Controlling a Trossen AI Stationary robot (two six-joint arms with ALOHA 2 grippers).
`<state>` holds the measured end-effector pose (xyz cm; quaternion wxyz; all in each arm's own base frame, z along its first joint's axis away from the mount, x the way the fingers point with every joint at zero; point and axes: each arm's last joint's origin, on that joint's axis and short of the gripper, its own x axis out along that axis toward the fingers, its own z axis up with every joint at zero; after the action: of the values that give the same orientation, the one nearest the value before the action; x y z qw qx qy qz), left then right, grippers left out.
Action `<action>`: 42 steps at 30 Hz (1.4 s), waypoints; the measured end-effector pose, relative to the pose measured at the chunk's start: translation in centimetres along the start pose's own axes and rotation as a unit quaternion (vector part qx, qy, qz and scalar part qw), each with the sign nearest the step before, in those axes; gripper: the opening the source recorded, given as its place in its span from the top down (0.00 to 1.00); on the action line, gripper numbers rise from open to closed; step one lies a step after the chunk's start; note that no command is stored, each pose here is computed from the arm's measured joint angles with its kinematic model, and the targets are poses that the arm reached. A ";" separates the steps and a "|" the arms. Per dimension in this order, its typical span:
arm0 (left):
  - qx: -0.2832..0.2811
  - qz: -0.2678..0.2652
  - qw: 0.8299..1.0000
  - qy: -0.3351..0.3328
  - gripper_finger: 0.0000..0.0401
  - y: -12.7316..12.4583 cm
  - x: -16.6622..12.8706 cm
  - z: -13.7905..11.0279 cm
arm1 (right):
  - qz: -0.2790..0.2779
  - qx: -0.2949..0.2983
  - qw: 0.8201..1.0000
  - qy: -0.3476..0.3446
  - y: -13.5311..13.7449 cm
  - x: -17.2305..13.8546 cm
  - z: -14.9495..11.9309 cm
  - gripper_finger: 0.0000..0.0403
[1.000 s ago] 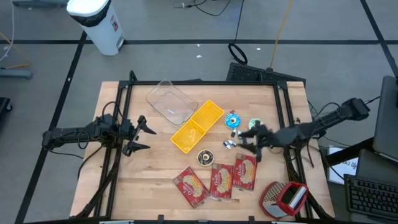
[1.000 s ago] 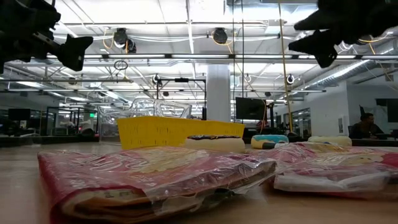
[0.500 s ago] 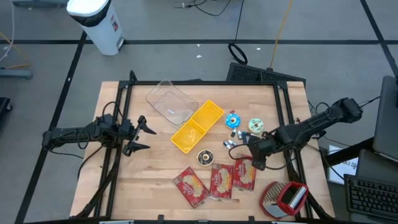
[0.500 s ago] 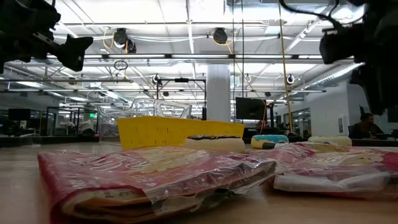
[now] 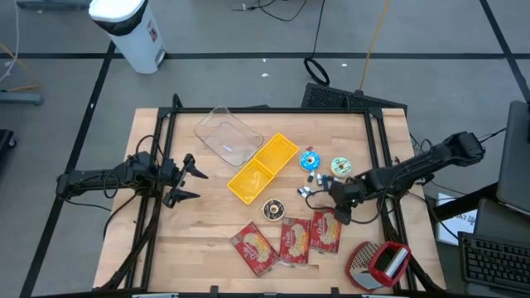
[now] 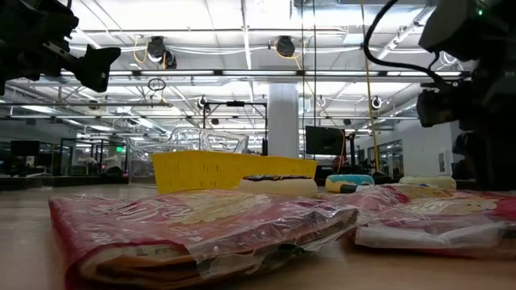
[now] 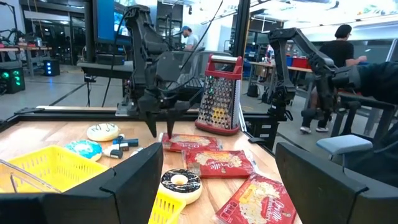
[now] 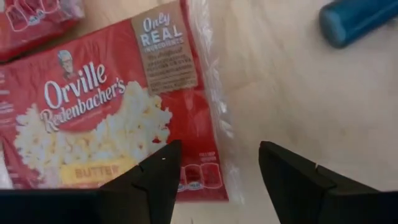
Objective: Pick & Place Food Item
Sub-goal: Put the right red popcorn bag into the transparent bin
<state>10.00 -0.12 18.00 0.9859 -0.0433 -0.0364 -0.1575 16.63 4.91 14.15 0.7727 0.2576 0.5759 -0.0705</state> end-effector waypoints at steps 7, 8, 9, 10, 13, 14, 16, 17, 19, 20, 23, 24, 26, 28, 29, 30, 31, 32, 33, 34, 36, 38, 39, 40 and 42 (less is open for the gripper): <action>0.000 0.000 1.000 0.000 0.23 0.0 0.0 0.0 | 0.015 -0.005 1.000 0.004 -0.8 1.0 -0.8 0.51; 0.000 0.000 1.000 0.000 0.23 0.0 0.0 0.0 | 0.020 -0.011 1.000 0.007 -0.8 1.0 -0.9 0.51; 0.000 0.000 1.000 0.000 0.23 0.0 0.0 0.0 | 0.022 -0.018 1.000 0.008 -0.8 1.1 -0.9 0.52; 0.000 0.000 1.000 0.000 0.23 0.0 0.0 0.0 | 0.025 -0.024 0.999 0.009 -0.8 1.1 -0.9 0.54; 0.000 0.000 1.000 0.000 0.23 0.0 0.0 0.0 | 0.038 -0.039 0.998 0.010 -0.6 1.1 -0.8 0.62; 0.000 0.000 1.000 0.000 0.23 0.0 0.0 0.0 | 0.042 -0.043 0.998 0.012 -0.6 1.1 -0.8 0.66; 0.000 0.000 1.000 0.000 0.23 0.0 0.0 0.0 | 0.045 -0.047 0.998 0.015 -0.6 1.1 -0.8 0.74; 0.000 0.000 1.000 0.000 0.23 0.0 0.0 0.0 | 0.046 -0.050 0.998 0.017 -0.6 1.1 -0.9 0.79; 0.000 0.000 1.000 0.000 0.23 0.0 0.0 0.0 | 0.047 -0.051 0.997 0.020 -0.6 1.1 -0.9 0.88; 0.000 0.000 1.000 0.000 0.23 0.0 0.0 0.0 | 0.049 -0.052 0.997 0.022 -0.6 1.1 -0.9 0.93; 0.000 0.000 1.000 0.000 0.23 0.0 0.0 0.0 | 0.050 -0.056 0.997 0.023 -0.6 1.1 -0.9 0.98; 0.000 0.000 1.000 0.000 0.23 0.0 0.0 0.0 | 0.051 -0.053 0.997 0.022 -0.6 1.1 -0.9 0.98; 0.000 0.000 1.000 0.000 0.23 0.0 0.0 0.0 | 0.058 -0.055 0.997 0.013 -0.5 0.9 -0.9 0.99; 0.000 0.000 1.000 0.000 0.23 0.0 0.0 0.0 | 0.068 -0.059 0.996 -0.006 -0.4 0.5 -0.8 1.00; 0.000 0.000 1.000 0.000 0.23 0.0 0.0 0.0 | 0.074 -0.062 0.995 -0.020 -0.3 0.2 -0.7 1.00; 0.000 0.000 1.000 0.000 0.23 0.0 0.0 0.0 | 0.080 -0.064 0.994 -0.040 -0.2 -0.2 -0.6 1.00; 0.000 0.000 1.000 0.000 0.23 0.0 0.0 0.0 | 0.089 -0.068 0.992 -0.060 -0.1 -0.7 -0.4 1.00; 0.000 0.000 1.000 0.000 0.23 0.0 0.0 0.0 | 0.096 -0.070 0.990 -0.080 0.0 -1.2 -0.3 1.00; 0.000 0.000 1.000 0.000 0.23 0.0 0.0 0.0 | 0.101 -0.073 0.987 -0.098 0.1 -1.6 -0.3 1.00; 0.000 0.000 1.000 0.000 0.23 0.0 0.0 0.0 | 0.107 -0.076 0.985 -0.115 0.1 -2.1 -0.3 1.00; 0.000 0.000 1.000 0.000 0.23 0.0 0.0 0.0 | 0.121 -0.083 0.977 -0.158 0.3 -3.2 -0.3 1.00; 0.000 0.000 1.000 0.000 0.23 0.0 0.0 0.0 | 0.136 -0.100 0.965 -0.202 0.6 -4.3 -0.3 1.00; 0.000 0.000 1.000 0.000 0.23 0.0 0.0 0.0 | 0.143 -0.111 0.958 -0.223 0.7 -4.8 -0.4 1.00; 0.000 0.000 1.000 0.000 0.23 0.0 0.0 0.0 | 0.149 -0.124 0.950 -0.245 0.9 -5.3 -0.5 1.00; 0.000 0.000 1.000 0.000 0.23 0.0 0.0 0.0 | 0.158 -0.154 0.930 -0.295 1.1 -6.4 -0.5 1.00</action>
<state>10.00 -0.12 18.01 0.9859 -0.0433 -0.0367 -0.1574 14.56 4.94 20.33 0.9390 0.1908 0.2775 0.0697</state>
